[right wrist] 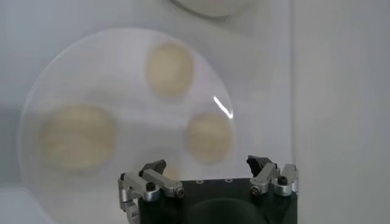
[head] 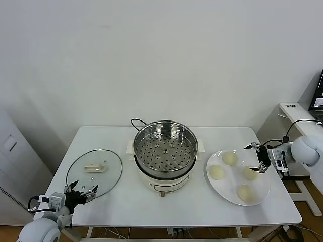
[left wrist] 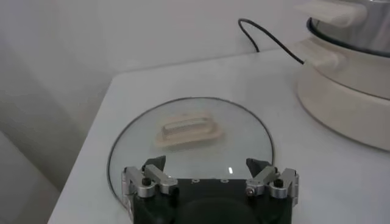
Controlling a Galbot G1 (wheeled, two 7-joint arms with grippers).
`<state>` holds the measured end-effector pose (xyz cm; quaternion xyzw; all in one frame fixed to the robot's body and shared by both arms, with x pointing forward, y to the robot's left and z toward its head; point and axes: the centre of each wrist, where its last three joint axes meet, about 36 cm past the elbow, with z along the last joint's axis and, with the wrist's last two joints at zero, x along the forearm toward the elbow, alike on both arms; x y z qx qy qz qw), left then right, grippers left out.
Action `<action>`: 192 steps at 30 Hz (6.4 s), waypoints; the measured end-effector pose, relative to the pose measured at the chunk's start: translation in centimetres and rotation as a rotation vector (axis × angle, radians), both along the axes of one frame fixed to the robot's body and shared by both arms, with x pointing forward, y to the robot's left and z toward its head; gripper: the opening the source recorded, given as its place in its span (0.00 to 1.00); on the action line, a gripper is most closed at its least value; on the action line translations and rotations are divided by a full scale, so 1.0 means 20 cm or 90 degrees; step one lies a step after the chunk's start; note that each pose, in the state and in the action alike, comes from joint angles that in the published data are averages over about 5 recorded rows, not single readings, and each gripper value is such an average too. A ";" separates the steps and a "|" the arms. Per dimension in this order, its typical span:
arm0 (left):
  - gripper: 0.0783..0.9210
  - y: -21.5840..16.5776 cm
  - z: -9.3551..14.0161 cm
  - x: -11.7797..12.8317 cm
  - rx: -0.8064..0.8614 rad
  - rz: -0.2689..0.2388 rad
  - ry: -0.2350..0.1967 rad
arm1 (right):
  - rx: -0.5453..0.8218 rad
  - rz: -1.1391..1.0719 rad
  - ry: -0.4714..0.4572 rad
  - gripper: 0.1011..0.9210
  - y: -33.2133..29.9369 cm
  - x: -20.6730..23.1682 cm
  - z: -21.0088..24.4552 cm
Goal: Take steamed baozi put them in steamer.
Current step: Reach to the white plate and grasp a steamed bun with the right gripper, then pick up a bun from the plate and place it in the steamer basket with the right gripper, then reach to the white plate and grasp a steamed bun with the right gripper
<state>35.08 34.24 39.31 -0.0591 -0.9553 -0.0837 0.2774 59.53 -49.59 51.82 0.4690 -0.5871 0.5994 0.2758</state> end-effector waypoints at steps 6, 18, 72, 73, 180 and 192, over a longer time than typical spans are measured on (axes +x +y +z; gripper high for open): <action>0.88 0.01 0.00 0.01 0.005 0.000 0.004 | -0.006 0.000 0.026 0.88 0.04 0.14 -0.02; 0.88 0.01 -0.02 0.03 0.008 -0.005 0.013 | -0.004 -0.018 0.053 0.88 0.16 0.33 -0.16; 0.88 0.02 0.02 0.01 0.006 -0.011 0.013 | -0.014 0.198 -0.022 0.46 0.71 0.61 0.78; 0.88 0.02 0.02 0.01 0.006 -0.012 0.014 | -0.017 0.218 -0.028 0.46 0.75 0.62 0.81; 0.88 -0.01 0.08 -0.02 -0.011 -0.014 0.002 | 0.004 0.106 0.191 0.88 0.65 0.43 0.44; 0.88 0.00 0.07 -0.03 -0.012 -0.010 0.006 | 0.023 0.016 0.251 0.88 0.62 0.42 0.05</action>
